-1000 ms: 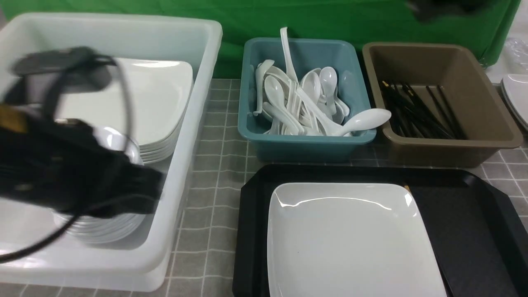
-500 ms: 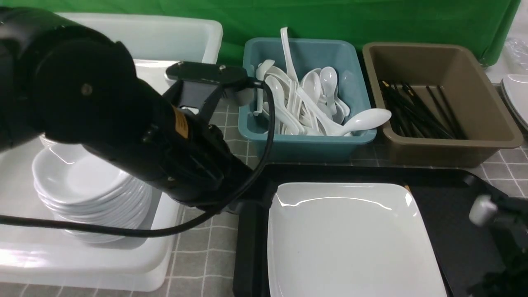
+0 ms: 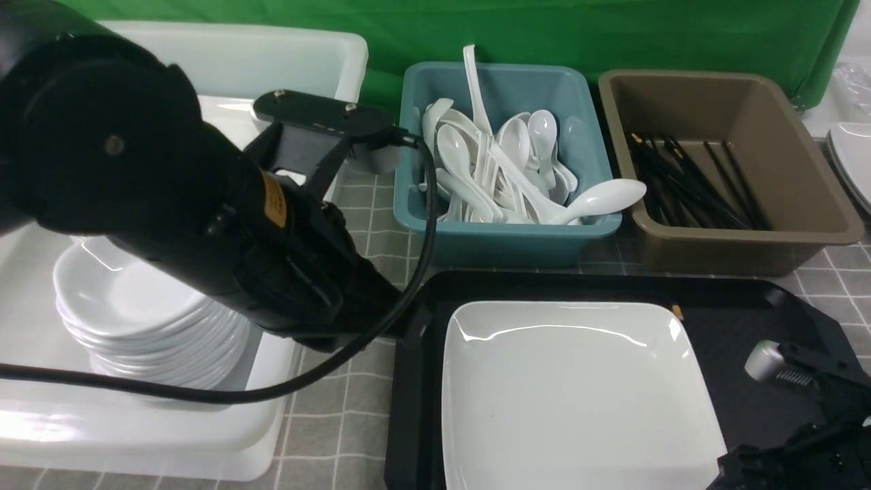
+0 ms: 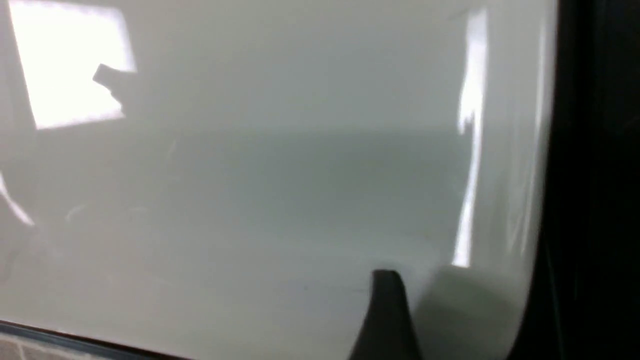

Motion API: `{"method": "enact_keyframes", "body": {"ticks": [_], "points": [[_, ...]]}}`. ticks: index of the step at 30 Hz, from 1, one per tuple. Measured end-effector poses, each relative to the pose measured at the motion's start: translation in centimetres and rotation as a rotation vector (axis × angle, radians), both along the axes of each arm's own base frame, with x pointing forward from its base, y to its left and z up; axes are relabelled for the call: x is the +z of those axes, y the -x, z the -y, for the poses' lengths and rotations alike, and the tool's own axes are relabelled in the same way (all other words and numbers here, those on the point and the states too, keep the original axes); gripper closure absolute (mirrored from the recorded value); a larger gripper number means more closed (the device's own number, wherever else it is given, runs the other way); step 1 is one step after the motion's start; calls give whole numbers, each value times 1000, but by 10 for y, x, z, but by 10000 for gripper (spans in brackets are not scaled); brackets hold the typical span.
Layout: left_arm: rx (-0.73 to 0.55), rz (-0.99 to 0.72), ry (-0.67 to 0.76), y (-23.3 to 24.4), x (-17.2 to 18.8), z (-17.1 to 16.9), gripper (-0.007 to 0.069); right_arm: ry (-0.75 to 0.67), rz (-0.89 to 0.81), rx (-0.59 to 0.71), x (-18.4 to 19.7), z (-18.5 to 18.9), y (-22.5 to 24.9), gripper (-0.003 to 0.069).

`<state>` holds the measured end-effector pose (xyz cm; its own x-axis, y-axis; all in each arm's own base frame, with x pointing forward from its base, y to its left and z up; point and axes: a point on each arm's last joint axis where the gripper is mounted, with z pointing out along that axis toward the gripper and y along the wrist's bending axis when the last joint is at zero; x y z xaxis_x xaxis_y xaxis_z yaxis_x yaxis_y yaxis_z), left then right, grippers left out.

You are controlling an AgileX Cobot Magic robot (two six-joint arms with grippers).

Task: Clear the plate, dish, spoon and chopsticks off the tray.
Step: Use the right arm to grab a plate from the dinner plate

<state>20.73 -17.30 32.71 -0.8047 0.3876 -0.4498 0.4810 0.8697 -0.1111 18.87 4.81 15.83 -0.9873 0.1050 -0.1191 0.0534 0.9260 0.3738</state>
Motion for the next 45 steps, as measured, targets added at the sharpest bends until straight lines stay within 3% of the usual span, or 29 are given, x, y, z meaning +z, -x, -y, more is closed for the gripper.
{"method": "enact_keyframes", "body": {"ticks": [7,18,25,28,35,43,45], "points": [[-2,5,-27,0,-1,-2,624,-22,24,40,6,-8,-6,228],[-1,14,-41,-1,-1,-3,624,-27,43,60,13,-10,-11,244],[1,28,-54,-2,0,-4,624,7,117,131,13,-27,-12,408],[1,29,-53,-2,0,-4,624,7,123,141,12,-30,-12,398],[4,25,-53,-2,-1,-4,624,9,118,123,9,-32,-14,277],[7,23,-53,-2,-1,-4,624,18,84,123,-1,-34,-16,267],[11,20,-52,-2,-1,-5,624,22,95,125,-1,-35,-17,301]]}}
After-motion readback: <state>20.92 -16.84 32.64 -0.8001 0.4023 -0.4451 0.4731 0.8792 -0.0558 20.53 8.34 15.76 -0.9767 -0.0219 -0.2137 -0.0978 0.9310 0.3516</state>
